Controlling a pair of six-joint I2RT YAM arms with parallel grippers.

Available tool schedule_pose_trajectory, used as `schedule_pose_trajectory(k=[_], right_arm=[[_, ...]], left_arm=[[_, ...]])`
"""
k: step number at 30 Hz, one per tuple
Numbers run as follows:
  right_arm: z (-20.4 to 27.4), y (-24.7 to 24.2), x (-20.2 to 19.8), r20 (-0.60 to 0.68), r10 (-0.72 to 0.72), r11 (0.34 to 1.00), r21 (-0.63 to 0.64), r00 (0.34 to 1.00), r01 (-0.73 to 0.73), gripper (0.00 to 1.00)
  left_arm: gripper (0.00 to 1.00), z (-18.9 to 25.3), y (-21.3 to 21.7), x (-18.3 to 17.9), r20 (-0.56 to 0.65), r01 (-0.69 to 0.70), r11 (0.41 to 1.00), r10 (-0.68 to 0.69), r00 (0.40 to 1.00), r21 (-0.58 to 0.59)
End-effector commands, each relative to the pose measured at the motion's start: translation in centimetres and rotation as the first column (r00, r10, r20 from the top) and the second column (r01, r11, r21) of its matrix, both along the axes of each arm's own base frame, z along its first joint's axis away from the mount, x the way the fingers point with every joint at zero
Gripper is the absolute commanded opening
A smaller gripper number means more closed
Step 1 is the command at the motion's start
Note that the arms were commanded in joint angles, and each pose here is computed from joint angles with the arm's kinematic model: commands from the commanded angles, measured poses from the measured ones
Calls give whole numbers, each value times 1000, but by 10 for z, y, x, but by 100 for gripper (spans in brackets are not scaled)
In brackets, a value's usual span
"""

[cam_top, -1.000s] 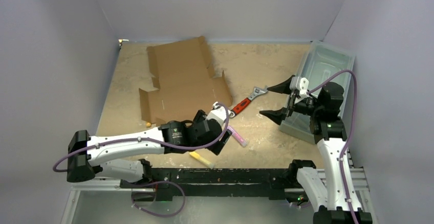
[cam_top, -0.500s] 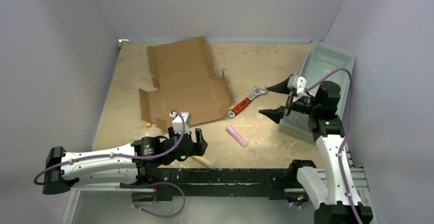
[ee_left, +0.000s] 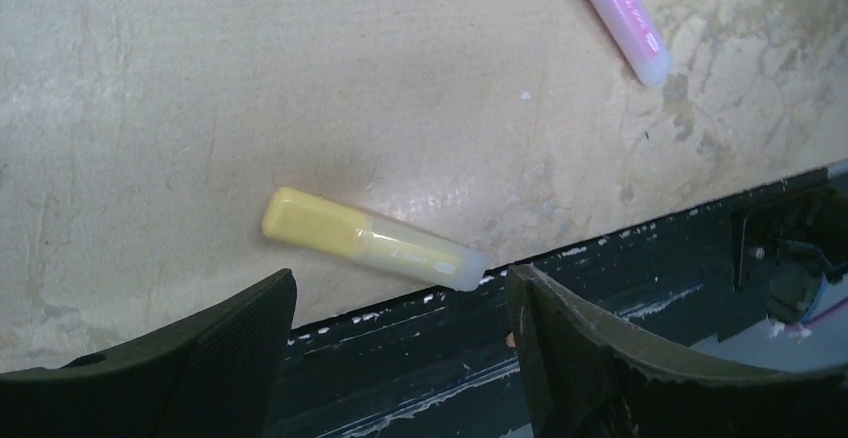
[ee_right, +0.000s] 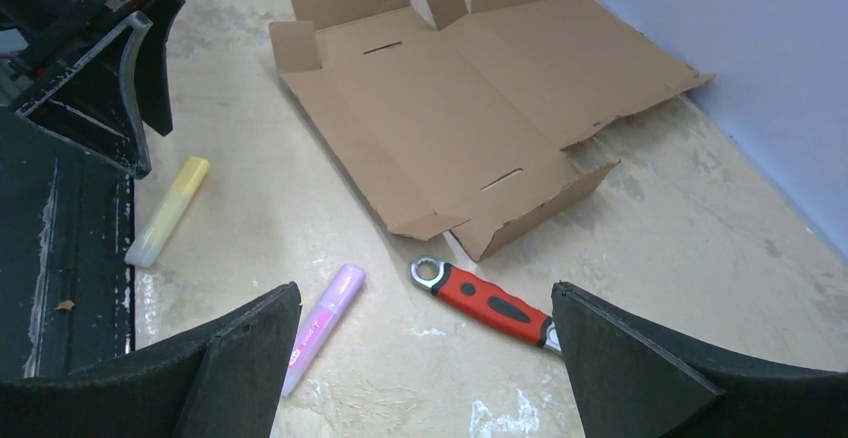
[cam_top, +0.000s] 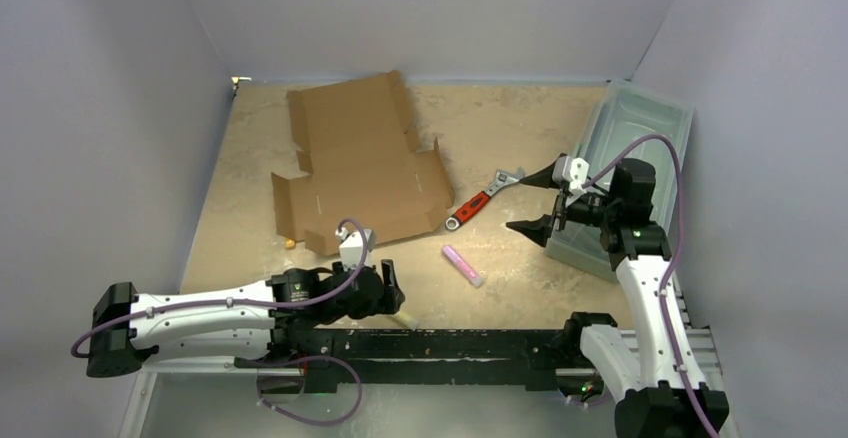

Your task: Fold the paper box

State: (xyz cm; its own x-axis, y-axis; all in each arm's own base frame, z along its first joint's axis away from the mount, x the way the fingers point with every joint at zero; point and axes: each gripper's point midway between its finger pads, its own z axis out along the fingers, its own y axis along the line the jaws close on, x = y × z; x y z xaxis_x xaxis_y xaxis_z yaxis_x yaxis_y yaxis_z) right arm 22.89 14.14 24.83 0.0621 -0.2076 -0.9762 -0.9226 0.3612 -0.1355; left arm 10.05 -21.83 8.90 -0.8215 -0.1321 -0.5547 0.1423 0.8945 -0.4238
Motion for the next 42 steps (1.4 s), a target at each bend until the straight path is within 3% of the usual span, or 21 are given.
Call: schedule_pose_trajectory(k=[1, 6, 9, 12, 17, 20, 24, 28, 34, 42], right_arm=[[13, -3, 2, 48, -35, 999, -3, 998, 35, 99], [21, -4, 3, 40, -63, 998, 17, 997, 62, 99], [18, -3, 3, -1, -44, 999, 8, 999, 44, 99], [5, 1, -6, -5, 63, 997, -31, 998, -63, 99], [-10, 3, -10, -50, 150, 989, -10, 987, -151, 99], [-15, -3, -5, -71, 133, 991, -2, 989, -134, 99], [-19, -12, 0, -62, 73, 994, -81, 995, -78, 99], [-5, -16, 15, -52, -45, 996, -73, 998, 41, 99], [14, -3, 14, 46, -105, 991, -77, 993, 108, 99], [-7, 1, 13, -7, -33, 995, -96, 999, 32, 99]], left_arm=[[76, -1, 5, 8, -67, -210, 977, 208, 976, -27], [77, -15, -1, 23, -77, -371, 927, 367, 927, -53], [77, -21, -15, 29, -44, -344, 938, 342, 939, -40], [76, -10, -31, 31, -33, -293, 956, 293, 956, -7], [75, 21, -25, 28, -67, -361, 930, 365, 929, 65], [74, 30, -25, 26, -121, -431, 902, 430, 895, 12], [73, 27, -23, 25, -169, -484, 873, 469, 867, -57], [72, 18, -6, 28, -107, -494, 869, 492, 864, 7], [70, 12, -2, 36, 12, -397, 911, 398, 917, 110], [62, 21, -43, 33, 31, -161, 982, 158, 987, 96]])
